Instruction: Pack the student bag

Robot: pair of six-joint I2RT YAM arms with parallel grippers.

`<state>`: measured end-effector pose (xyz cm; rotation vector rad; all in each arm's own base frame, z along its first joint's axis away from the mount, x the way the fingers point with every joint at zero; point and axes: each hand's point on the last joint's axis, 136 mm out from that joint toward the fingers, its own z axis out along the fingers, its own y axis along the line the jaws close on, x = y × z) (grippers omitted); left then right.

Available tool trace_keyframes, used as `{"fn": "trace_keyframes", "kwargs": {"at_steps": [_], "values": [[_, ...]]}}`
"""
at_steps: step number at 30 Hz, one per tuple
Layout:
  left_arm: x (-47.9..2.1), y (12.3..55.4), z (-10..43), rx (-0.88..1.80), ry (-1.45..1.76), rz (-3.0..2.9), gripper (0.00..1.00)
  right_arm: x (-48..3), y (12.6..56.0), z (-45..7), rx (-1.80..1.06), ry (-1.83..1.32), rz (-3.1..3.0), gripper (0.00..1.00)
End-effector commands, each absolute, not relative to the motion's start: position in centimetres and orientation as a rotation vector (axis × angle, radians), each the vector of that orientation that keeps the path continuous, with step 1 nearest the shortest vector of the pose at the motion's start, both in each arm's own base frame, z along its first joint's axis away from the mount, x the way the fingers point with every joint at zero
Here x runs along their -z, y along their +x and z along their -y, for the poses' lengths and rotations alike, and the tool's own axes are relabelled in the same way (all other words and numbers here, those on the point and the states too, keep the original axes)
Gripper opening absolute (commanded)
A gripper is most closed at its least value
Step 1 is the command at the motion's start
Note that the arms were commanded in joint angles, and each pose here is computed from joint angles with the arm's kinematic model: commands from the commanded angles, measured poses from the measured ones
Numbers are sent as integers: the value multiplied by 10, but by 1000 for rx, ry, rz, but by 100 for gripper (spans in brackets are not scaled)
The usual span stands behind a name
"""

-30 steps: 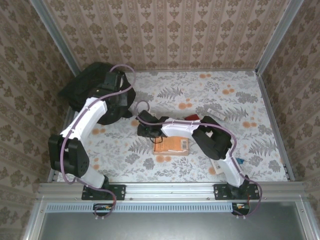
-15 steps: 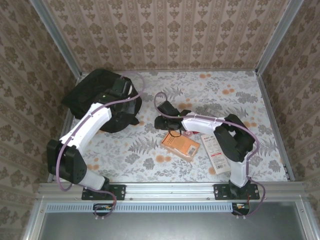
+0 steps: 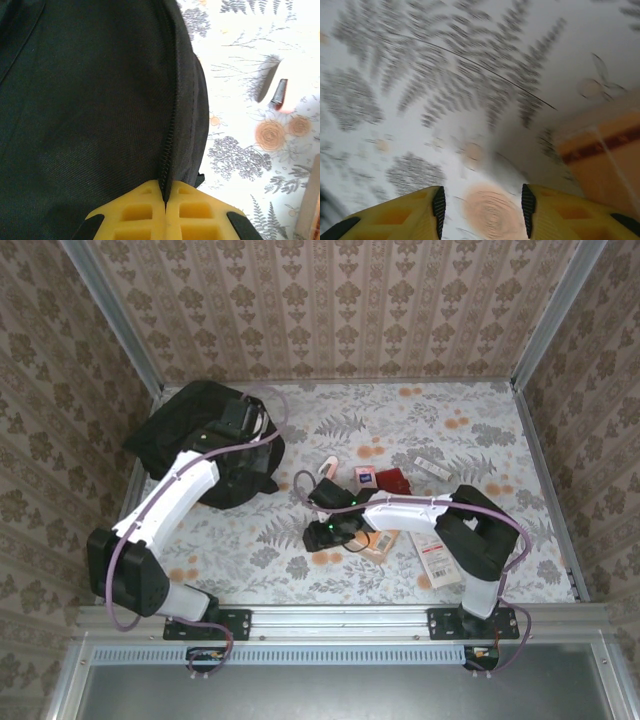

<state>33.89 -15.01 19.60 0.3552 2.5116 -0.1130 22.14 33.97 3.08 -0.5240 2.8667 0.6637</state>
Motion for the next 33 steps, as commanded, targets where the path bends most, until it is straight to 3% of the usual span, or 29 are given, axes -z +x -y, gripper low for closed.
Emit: {"fn": "trace_keyframes", "kwargs": {"at_steps": [1, 7, 12, 21, 33], "values": [[-216, 321, 178, 218, 529, -2438, 0, -21, 236, -297, -371, -434, -2883, 48], [-207, 290, 217, 197, 822, -2419, 0, -18, 298, -231, -162, -15, -2827, 48], [-189, 267, 222, 143, 928, -2458, 0, -29, 333, -199, -151, 162, -2773, 48], [-149, 219, 233, 60, 1155, -2511, 0, -86, 346, -205, -306, 107, -2654, 52], [-96, 174, 292, 51, 1504, -2413, 0, -129, 353, -151, -398, 384, -2491, 55]]}}
